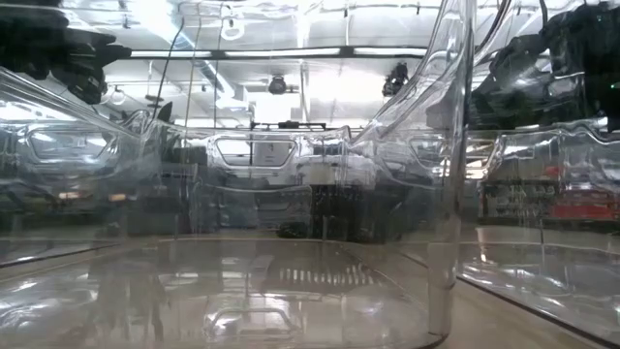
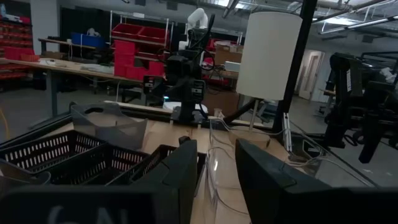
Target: Stack baskets by color
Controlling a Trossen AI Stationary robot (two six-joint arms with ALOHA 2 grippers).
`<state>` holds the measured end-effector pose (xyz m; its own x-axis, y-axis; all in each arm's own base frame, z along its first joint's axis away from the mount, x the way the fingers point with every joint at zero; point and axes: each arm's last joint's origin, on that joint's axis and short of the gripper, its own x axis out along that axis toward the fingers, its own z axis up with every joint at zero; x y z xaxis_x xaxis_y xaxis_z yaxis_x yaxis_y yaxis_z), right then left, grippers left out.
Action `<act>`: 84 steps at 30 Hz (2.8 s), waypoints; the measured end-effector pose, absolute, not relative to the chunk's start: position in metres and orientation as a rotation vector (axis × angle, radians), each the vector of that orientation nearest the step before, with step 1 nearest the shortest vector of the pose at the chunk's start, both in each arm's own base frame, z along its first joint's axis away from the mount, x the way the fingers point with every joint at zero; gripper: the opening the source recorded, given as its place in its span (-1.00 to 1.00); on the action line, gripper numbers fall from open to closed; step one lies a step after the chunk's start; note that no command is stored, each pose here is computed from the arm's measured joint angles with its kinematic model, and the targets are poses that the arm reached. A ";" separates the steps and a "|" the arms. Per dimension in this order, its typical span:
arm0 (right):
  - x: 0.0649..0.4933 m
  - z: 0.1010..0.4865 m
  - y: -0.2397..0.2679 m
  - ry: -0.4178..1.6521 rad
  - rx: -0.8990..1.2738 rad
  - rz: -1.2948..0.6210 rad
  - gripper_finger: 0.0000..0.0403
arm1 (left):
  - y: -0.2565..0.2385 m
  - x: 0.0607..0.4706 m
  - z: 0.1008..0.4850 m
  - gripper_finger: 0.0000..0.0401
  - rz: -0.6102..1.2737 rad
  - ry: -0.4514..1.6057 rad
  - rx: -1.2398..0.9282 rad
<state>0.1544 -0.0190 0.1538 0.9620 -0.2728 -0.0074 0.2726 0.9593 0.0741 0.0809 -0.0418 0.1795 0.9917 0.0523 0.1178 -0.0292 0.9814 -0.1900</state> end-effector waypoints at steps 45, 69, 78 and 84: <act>0.154 0.154 -0.020 0.001 0.026 -0.302 -0.09 | -0.042 0.081 0.180 -0.42 0.041 -0.123 -0.189; 0.179 0.242 -0.015 -0.429 0.230 0.050 -0.09 | -0.042 0.081 0.179 -0.42 0.041 -0.123 -0.189; 0.184 0.228 -0.012 -0.264 0.323 0.098 -0.09 | -0.042 0.081 0.180 -0.42 0.041 -0.123 -0.189; 0.190 0.216 0.015 -0.024 0.403 0.327 -0.10 | -0.042 0.081 0.179 -0.42 0.041 -0.123 -0.189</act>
